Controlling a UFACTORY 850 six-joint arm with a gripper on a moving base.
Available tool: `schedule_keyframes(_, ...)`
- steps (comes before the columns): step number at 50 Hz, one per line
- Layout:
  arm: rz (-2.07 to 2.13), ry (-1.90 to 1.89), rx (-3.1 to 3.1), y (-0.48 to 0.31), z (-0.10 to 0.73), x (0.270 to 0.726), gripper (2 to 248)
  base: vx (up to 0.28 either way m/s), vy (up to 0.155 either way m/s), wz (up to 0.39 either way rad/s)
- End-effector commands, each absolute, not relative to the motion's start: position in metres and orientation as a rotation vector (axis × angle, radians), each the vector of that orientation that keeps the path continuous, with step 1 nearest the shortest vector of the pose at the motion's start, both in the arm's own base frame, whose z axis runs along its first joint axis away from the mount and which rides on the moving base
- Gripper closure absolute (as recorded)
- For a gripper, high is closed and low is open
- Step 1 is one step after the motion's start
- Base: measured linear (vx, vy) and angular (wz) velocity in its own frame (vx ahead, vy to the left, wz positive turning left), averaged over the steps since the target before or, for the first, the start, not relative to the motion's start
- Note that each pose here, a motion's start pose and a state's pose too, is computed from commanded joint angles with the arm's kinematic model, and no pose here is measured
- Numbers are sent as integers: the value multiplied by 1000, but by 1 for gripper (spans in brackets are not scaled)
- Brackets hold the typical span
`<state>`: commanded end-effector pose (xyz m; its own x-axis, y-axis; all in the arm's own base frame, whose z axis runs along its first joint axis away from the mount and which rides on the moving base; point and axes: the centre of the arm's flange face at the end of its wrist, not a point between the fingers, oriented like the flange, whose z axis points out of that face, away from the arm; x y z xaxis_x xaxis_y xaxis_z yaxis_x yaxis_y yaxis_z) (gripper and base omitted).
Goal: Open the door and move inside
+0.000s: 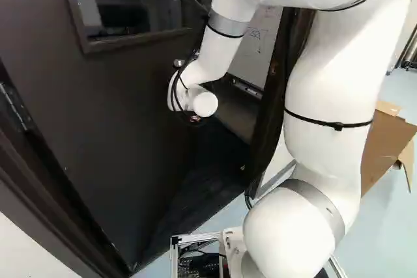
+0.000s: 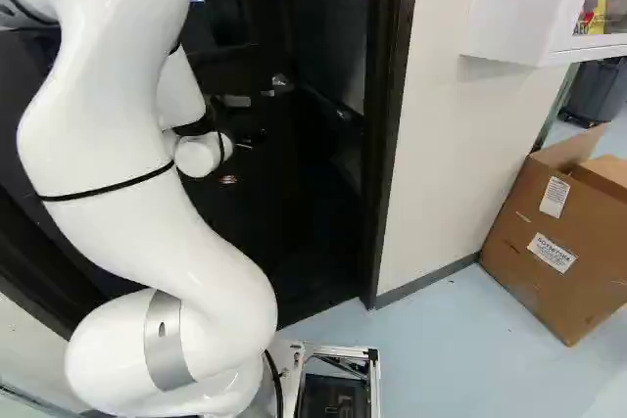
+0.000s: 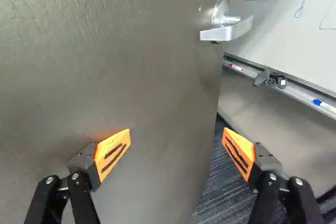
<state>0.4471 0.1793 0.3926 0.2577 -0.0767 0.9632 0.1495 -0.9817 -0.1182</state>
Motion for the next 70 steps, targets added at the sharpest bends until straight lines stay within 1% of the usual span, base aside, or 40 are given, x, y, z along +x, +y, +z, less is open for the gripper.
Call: schedule_keyframes(70, -1784, -236, -2205, 299, 382, 508, 3, 0, 0, 0)
